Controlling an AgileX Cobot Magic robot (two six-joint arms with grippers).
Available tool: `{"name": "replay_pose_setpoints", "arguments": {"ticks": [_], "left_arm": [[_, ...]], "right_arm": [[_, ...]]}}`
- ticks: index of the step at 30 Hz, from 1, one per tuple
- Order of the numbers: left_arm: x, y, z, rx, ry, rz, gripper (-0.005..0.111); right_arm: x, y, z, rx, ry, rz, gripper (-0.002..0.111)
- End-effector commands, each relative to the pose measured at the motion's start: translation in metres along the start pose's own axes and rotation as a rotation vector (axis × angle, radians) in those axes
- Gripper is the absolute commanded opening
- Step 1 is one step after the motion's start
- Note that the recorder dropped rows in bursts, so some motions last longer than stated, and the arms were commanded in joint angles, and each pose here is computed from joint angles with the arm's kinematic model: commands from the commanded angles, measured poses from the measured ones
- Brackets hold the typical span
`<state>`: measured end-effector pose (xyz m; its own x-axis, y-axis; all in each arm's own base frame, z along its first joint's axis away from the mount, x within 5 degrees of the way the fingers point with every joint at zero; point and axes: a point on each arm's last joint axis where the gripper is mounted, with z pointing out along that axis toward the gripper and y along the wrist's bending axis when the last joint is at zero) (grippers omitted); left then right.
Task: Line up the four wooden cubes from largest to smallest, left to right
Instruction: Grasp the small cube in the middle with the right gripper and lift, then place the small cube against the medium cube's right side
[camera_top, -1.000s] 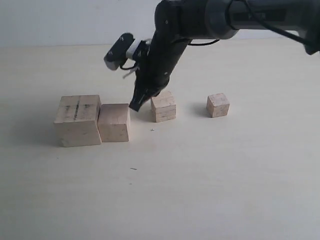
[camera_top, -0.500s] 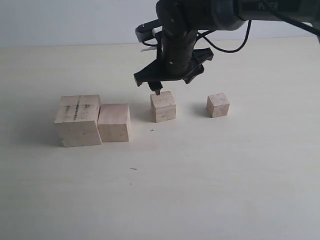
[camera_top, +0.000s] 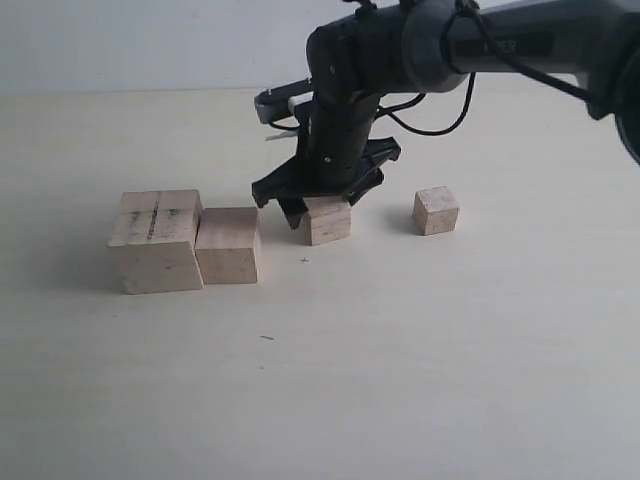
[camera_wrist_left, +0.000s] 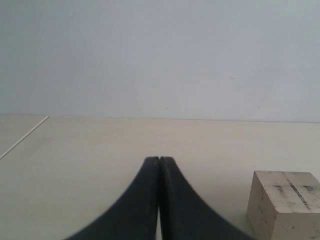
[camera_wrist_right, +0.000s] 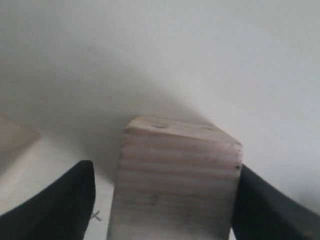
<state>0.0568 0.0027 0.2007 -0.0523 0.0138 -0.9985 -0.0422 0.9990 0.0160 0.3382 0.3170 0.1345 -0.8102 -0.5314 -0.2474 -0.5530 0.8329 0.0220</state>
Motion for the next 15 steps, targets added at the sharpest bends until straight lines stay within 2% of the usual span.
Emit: {"name": "replay_pose_setpoints", "arguments": {"ticks": [1, 5, 6, 8, 11, 15], "left_arm": [[-0.001, 0.000, -0.001, -0.001, -0.009, -0.008, 0.003], [-0.001, 0.000, -0.001, -0.001, -0.009, -0.008, 0.003], [-0.001, 0.000, -0.001, -0.001, -0.009, -0.008, 0.003], [-0.001, 0.000, -0.001, -0.001, -0.009, -0.008, 0.003], [-0.001, 0.000, -0.001, -0.001, -0.009, -0.008, 0.003], [-0.001, 0.000, -0.001, -0.001, -0.009, -0.008, 0.003]], "right_arm": [[0.000, -0.004, 0.011, 0.036, -0.003, -0.080, 0.046], [-0.005, -0.010, -0.015, 0.095, -0.035, -0.149, 0.004], [-0.006, -0.012, -0.022, 0.119, -0.044, -0.166, 0.000], [-0.007, -0.016, -0.043, 0.156, -0.061, -0.216, 0.000], [-0.007, -0.012, -0.065, 0.119, -0.082, -0.429, 0.000], [-0.003, 0.010, -0.071, -0.107, -0.108, -0.734, 0.000]]}}
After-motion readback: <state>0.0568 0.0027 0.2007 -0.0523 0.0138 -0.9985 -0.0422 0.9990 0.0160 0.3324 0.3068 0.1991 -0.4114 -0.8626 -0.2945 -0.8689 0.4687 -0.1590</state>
